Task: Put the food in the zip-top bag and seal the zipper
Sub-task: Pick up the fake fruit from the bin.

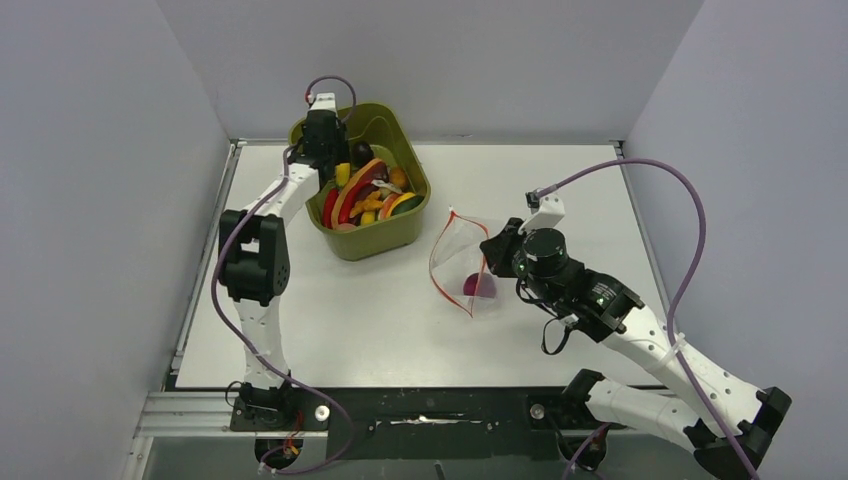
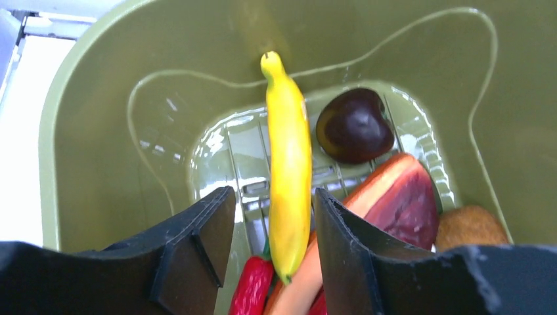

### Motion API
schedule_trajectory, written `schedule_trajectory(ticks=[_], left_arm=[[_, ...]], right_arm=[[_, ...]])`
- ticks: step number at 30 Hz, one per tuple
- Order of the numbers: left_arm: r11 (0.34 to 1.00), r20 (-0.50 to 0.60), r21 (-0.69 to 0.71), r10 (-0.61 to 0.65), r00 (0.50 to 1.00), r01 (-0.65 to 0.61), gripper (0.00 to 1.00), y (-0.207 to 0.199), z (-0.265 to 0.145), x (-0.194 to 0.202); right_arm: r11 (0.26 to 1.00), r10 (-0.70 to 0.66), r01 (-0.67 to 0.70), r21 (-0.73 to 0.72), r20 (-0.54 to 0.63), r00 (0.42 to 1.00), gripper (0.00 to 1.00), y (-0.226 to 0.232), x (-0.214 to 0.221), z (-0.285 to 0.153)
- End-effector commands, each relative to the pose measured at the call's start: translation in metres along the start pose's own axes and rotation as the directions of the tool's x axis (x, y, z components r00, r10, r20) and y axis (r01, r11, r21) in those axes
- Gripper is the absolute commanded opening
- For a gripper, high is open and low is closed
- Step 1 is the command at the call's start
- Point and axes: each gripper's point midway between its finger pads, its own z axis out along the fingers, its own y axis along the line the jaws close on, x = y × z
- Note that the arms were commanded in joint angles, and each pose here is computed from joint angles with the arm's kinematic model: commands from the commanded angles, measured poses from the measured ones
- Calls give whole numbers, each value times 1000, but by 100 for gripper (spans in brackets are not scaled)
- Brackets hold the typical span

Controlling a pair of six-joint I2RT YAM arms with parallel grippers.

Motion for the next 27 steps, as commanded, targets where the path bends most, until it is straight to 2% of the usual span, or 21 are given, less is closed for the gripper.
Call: schedule_trajectory(ticks=[1,11,21,27], left_arm=[[999,132,5,-32,991,32,46,-1,14,-52],[998,114,3,-61,992,61,42,2,56,-47],[997,44,26,-73,996,72,42,-4,90,-5],[997,15,25,-78,997,78,46,-3,104,8]], right_arm=[[1000,19,-17,-21,64,998,0,14,-27,-1],[1000,19,-19,-13,50,999,0,12,-25,-2],[1000,21,-21,0,49,999,0,8,-26,-7],[999,32,-33,11,57,998,0,4,-26,-11]])
